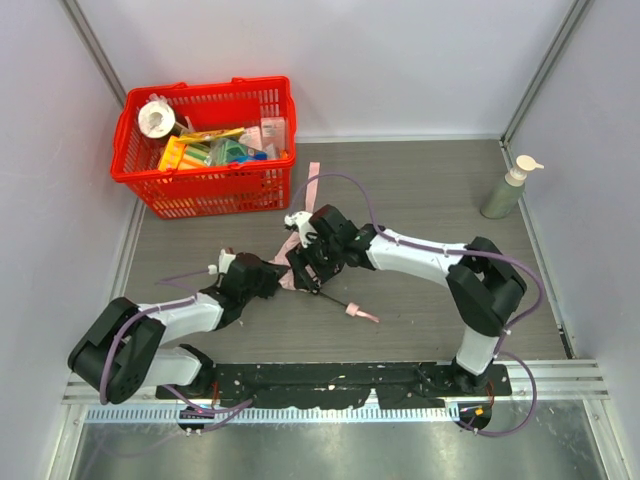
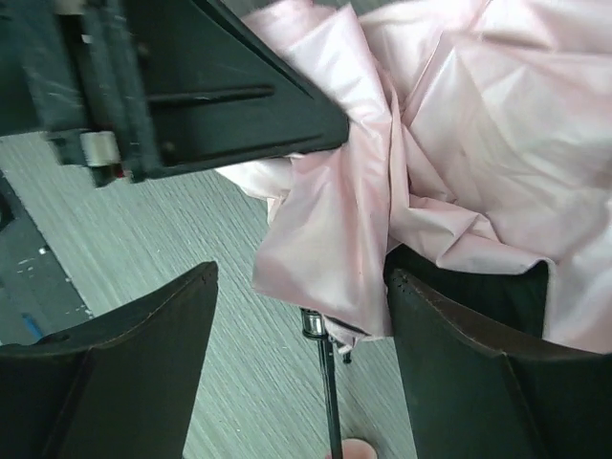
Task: Put away the umbrella
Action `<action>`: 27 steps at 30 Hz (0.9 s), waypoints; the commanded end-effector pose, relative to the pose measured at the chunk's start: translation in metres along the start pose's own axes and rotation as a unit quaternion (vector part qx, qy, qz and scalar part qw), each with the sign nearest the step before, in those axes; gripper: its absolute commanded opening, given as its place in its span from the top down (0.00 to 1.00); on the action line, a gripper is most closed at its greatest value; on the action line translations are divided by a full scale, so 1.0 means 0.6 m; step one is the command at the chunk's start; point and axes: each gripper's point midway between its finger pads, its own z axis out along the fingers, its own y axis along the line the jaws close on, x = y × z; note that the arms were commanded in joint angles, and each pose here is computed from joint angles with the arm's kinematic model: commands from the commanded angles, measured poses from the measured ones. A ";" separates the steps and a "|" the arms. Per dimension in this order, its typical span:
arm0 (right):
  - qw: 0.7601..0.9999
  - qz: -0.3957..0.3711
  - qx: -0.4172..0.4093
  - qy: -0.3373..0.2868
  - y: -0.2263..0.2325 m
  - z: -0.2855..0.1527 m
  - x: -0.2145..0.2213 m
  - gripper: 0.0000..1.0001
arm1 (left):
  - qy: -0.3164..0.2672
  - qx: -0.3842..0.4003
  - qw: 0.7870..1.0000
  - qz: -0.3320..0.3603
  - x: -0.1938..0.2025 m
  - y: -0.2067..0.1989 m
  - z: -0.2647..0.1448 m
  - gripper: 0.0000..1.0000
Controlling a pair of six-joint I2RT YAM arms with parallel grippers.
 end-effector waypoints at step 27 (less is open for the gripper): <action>0.865 -0.328 0.377 -0.049 -0.076 0.070 0.066 0.63 | 0.054 -0.172 0.983 -0.019 0.028 0.089 -0.035 1.00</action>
